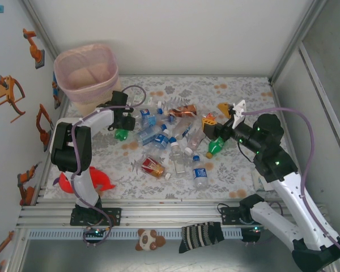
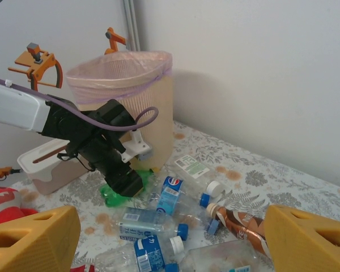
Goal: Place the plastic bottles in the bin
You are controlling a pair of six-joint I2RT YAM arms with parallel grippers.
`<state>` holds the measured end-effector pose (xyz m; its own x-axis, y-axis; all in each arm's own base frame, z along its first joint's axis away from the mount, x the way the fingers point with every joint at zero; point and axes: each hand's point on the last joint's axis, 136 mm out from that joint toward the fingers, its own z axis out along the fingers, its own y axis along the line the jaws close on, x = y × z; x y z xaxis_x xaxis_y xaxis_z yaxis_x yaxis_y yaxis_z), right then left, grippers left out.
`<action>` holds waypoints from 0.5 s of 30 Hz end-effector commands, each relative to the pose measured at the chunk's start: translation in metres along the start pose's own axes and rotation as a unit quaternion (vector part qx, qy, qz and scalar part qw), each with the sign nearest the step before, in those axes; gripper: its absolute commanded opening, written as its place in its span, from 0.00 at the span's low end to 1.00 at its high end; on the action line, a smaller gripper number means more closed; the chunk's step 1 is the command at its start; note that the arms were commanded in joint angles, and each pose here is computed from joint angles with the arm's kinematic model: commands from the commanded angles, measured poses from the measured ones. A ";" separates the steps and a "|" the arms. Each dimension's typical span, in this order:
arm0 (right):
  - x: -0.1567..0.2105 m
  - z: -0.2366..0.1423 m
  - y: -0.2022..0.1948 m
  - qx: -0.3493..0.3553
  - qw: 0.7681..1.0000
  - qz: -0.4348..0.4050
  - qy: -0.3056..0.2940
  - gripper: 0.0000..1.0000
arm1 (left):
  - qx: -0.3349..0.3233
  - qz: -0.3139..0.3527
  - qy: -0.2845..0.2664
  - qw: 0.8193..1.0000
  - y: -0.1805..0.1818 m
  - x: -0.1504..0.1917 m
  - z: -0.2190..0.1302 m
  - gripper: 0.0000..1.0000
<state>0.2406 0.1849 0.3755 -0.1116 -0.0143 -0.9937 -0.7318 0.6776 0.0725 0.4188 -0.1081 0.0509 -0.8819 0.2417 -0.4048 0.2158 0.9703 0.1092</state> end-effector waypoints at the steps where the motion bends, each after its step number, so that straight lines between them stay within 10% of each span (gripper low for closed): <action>1: -0.007 -0.003 0.001 0.002 1.000 -0.004 -0.018 0.83 | 0.000 0.004 0.011 1.000 0.003 0.002 0.001 0.62; 15: -0.009 -0.006 0.002 0.002 1.000 -0.004 -0.021 0.83 | 0.013 0.006 -0.012 1.000 -0.001 -0.003 -0.028 0.60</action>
<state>0.2380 0.1836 0.3773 -0.1033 -0.0104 -0.9946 -0.7322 0.6776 0.0690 0.4165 -0.1083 0.0546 -0.8821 0.2441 -0.4030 0.2202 0.9697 0.1054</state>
